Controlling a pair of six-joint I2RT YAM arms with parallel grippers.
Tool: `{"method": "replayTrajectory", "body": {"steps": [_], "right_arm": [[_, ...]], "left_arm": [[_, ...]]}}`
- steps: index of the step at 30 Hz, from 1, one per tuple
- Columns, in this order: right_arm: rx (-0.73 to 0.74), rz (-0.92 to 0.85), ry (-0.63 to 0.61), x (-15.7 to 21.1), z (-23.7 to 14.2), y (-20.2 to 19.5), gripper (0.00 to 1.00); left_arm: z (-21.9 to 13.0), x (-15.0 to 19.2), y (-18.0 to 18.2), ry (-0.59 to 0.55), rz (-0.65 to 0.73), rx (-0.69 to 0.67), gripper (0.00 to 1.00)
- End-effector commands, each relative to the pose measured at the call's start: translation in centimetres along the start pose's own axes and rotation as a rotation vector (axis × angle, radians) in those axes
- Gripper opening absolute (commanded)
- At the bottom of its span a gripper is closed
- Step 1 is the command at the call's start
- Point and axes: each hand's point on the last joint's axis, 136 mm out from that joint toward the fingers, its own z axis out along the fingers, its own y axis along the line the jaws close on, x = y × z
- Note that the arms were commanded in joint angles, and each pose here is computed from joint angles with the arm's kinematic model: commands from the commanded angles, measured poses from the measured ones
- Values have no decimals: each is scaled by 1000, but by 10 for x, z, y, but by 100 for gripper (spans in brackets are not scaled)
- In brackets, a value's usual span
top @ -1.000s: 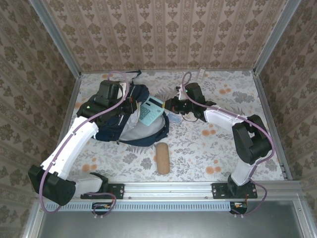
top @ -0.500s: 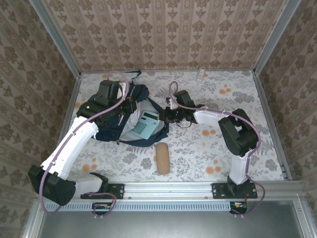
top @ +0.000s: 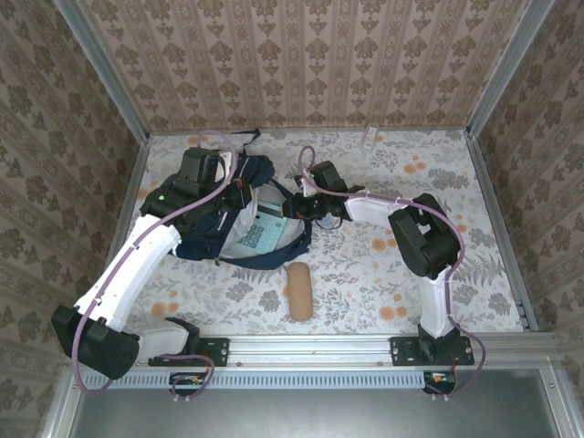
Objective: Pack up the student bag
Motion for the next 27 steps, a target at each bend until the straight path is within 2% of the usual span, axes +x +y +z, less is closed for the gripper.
{"method": "replayTrajectory", "body": {"steps": [1, 3, 9, 12, 22, 27], "right_arm": [[39, 3, -14, -6, 2, -4, 29], [58, 6, -23, -7, -5, -7, 45], [133, 14, -51, -9, -35, -17, 69], [175, 20, -67, -8, -53, -24, 75], [352, -1, -171, -16, -121, -46, 77], [419, 53, -228, -29, -148, -72, 65]], "left_arm": [[-21, -21, -17, -89, 14, 63, 0], [-22, -22, -17, -94, 20, 61, 0], [-22, -22, -16, -97, 23, 58, 0], [-22, -23, -17, -102, 25, 59, 0], [-27, -31, -7, -129, 15, 36, 0], [-33, -34, -4, -152, 14, 25, 0]]}}
